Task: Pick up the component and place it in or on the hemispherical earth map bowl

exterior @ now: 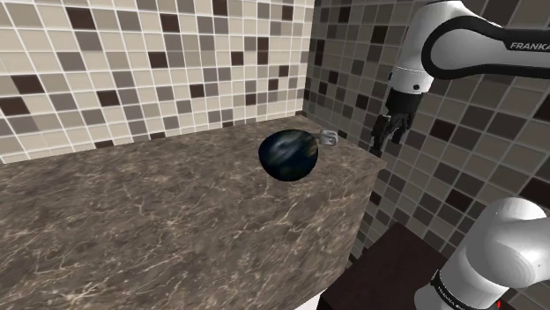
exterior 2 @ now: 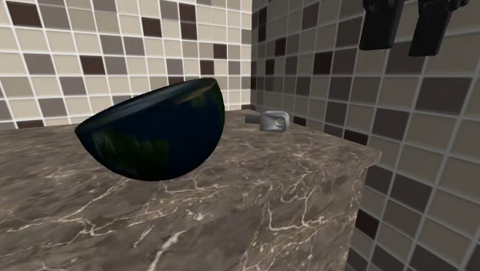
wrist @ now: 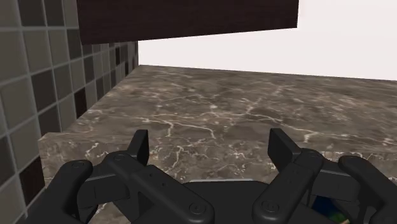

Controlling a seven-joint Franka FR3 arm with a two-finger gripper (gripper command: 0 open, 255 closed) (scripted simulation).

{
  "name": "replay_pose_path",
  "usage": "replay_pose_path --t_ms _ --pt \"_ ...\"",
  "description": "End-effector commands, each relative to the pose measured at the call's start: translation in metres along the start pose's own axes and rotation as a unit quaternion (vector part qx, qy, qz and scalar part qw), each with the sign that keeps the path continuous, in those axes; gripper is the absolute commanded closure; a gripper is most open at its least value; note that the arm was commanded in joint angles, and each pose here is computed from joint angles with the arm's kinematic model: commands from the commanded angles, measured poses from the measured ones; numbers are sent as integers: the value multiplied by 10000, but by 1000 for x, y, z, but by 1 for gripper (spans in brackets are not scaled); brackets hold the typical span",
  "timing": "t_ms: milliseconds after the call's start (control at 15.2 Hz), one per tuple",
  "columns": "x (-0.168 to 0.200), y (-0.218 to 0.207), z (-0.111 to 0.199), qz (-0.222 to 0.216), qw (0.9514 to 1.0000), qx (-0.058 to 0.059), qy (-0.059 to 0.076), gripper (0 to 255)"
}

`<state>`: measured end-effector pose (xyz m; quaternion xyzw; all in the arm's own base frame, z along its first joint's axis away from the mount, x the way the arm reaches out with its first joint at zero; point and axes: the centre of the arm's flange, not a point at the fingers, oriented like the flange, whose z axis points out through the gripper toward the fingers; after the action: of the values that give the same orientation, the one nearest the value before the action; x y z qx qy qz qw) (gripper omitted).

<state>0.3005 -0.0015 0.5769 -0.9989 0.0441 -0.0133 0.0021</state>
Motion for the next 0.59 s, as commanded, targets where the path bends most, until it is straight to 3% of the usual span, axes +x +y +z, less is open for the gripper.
replay_pose_path --t_ms 0,528 --pt "0 0 0 0 10000 0 0 0" --pt "98 27 34 146 9999 -57 -68 0"
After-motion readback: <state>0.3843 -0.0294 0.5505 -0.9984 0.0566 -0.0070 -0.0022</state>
